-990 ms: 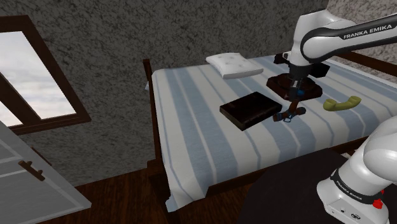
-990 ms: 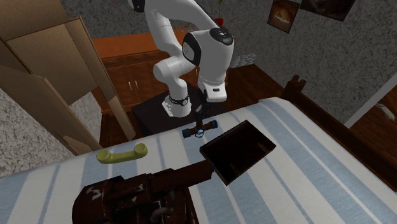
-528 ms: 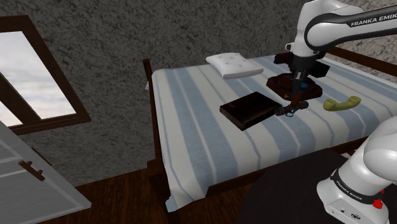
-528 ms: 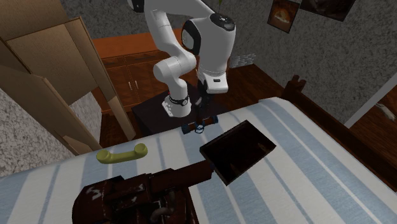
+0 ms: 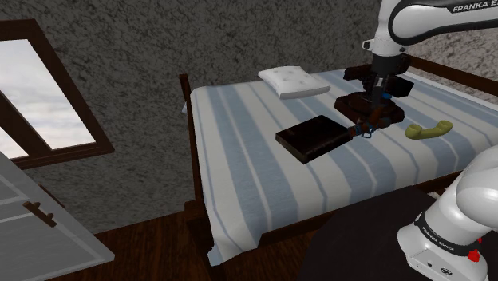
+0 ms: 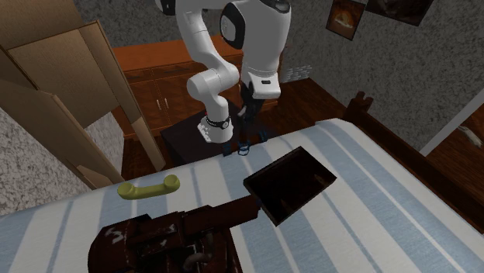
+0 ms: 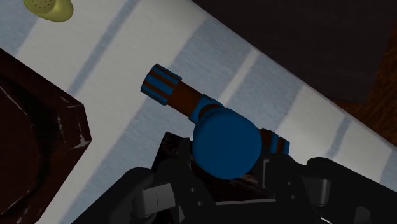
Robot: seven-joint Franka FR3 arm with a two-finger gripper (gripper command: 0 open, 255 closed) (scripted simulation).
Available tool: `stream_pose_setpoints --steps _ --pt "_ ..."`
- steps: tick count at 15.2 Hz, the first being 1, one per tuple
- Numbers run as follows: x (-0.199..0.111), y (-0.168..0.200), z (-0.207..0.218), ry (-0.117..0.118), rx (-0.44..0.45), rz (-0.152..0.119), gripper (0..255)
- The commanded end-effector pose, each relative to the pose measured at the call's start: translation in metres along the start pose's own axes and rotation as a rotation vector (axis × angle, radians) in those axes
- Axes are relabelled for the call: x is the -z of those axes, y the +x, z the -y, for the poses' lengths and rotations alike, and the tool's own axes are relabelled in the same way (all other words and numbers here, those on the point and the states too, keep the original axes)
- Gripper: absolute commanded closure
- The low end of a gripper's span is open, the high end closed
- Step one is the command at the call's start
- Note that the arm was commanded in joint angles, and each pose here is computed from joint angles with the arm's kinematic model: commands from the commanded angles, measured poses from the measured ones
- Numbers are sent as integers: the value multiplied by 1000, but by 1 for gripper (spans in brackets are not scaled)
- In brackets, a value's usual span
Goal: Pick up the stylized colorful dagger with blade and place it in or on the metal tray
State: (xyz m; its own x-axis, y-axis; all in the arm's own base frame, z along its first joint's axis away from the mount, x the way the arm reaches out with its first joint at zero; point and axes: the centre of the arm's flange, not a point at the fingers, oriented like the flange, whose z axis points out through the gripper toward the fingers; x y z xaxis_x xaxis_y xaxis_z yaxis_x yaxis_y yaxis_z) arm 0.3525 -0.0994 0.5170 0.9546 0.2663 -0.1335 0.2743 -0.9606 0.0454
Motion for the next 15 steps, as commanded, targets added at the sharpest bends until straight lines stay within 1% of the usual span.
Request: stream_pose_setpoints --steps 1,4,15 --pt "11 -1 0 0 0 0 255" --pt "25 -3 0 0 0 0 255" --pt "91 126 4 0 0 0 255"
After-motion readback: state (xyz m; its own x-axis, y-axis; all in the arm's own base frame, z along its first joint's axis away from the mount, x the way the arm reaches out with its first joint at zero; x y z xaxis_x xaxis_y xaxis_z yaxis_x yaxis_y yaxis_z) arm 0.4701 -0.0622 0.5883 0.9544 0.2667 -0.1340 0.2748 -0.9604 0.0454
